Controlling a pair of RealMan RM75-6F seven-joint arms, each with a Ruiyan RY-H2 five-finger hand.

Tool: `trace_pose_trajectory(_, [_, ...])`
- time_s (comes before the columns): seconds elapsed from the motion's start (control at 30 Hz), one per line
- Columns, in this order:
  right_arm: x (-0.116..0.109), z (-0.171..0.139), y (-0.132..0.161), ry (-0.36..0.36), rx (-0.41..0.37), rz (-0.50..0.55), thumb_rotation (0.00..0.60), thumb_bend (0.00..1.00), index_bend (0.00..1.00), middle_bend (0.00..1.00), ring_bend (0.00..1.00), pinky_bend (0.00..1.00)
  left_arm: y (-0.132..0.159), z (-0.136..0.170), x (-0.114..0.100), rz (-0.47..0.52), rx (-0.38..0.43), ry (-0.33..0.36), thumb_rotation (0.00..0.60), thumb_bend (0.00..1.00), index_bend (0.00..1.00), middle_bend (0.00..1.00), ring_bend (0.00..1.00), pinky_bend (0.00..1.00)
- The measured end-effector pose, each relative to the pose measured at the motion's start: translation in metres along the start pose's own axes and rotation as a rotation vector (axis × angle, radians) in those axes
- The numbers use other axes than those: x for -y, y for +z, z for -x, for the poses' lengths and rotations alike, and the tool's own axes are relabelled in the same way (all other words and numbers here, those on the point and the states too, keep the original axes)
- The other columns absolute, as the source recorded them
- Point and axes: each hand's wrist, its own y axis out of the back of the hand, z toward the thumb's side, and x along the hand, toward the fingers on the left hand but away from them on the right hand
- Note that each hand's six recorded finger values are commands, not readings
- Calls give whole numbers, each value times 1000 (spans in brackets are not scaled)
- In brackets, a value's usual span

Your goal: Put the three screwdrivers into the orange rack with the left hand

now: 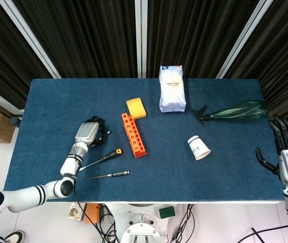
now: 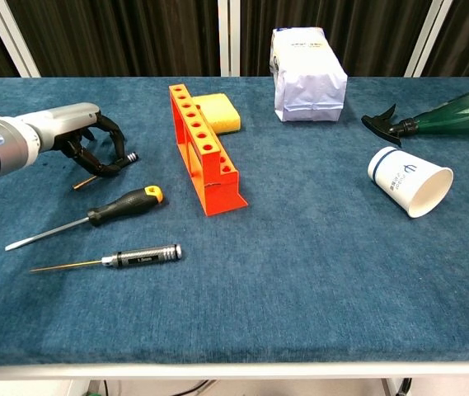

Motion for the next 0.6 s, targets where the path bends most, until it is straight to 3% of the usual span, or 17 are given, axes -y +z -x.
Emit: trace_pose_trajectory(0.6, [4, 0, -3, 8, 7, -4, 600, 402, 0, 0, 0, 0, 10, -5, 0, 4, 20, 7, 567, 316, 475, 192, 59, 159])
